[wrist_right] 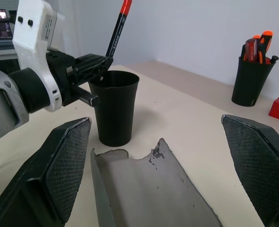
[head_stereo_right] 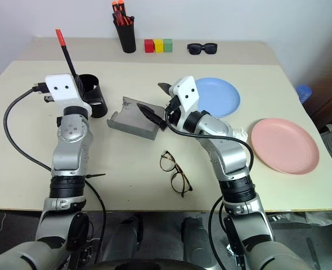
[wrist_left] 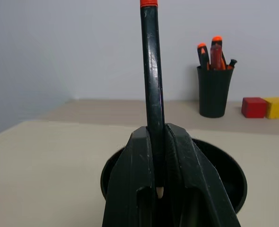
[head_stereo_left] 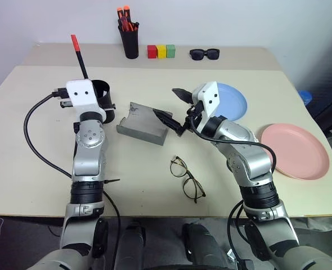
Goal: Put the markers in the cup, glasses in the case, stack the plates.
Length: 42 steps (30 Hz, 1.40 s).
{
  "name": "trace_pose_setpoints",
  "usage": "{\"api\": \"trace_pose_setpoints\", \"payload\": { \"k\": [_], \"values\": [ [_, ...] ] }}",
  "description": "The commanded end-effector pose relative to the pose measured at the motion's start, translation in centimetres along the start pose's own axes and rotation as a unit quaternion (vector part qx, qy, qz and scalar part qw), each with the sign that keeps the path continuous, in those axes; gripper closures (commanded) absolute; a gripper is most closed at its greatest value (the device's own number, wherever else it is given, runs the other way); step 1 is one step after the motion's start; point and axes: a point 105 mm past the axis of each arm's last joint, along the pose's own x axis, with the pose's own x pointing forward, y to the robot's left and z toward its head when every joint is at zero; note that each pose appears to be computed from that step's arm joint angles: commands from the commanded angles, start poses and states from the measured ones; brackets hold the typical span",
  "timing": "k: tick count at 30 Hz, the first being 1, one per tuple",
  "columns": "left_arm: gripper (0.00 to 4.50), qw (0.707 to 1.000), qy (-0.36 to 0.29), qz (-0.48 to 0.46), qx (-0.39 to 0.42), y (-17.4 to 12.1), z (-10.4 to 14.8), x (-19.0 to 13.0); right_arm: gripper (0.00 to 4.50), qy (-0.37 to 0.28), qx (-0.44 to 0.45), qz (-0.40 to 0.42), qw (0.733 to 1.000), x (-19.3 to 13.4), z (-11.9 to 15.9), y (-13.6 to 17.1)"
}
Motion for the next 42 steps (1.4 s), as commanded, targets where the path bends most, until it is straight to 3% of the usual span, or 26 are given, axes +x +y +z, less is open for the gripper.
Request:
{"api": "trace_pose_setpoints", "payload": {
  "k": [1, 4, 10, 22, 26, 28, 31, 33, 36, 39, 42],
  "values": [
    [4.49, 1.000, -0.027, 0.001, 0.000, -0.1, 1.5, 0.0, 0.00, -0.030, -0.014, 0.007, 0.999, 0.3, 1.8, 0.1],
    [4.49, 1.000, -0.025, 0.000, -0.001, -0.1, 1.4, -0.1, 0.00, -0.030, -0.014, 0.007, 0.999, 0.3, 1.8, 0.1],
    [1.77, 1.000, -0.024, 0.005, 0.004, 0.0, 1.3, 0.0, 0.00, -0.030, -0.014, 0.008, 0.999, 0.3, 1.8, 0.1],
    [1.77, 0.999, -0.035, 0.017, 0.001, 0.3, 1.8, 0.0, 0.00, -0.030, -0.014, 0.010, 0.999, 0.3, 1.8, 0.2],
    [1.77, 0.997, -0.079, 0.011, -0.021, 0.4, 4.3, 0.4, 0.00, -0.028, -0.016, 0.008, 0.999, 0.2, 1.8, 0.0],
    [1.77, 0.993, -0.108, -0.050, -0.026, -0.8, 6.1, 0.5, 0.00, -0.022, -0.022, 0.007, 0.999, -0.2, 1.7, -0.4],
    [0.96, 0.967, -0.113, -0.228, -0.030, -3.9, 7.6, -0.4, 0.00, 0.001, -0.037, 0.018, 0.999, -1.4, 1.3, -1.1],
    [0.03, 0.937, -0.076, -0.340, -0.028, -5.2, 7.5, -1.8, 0.00, 0.041, -0.054, 0.061, 0.996, -3.1, 0.6, -1.0],
    [0.03, 0.886, 0.011, -0.462, 0.024, -6.0, 5.3, -4.0, 0.00, 0.096, -0.066, 0.109, 0.987, -5.4, -0.4, -0.8],
    [0.03, 0.848, 0.118, -0.513, 0.057, -5.1, 2.1, -5.0, 0.00, 0.138, -0.071, 0.146, 0.977, -7.4, -1.0, -0.4],
    [0.03, 0.811, 0.182, -0.551, 0.080, -4.5, -0.1, -5.5, 0.00, 0.167, -0.076, 0.161, 0.970, -8.7, -1.4, -0.2]
  ]
}}
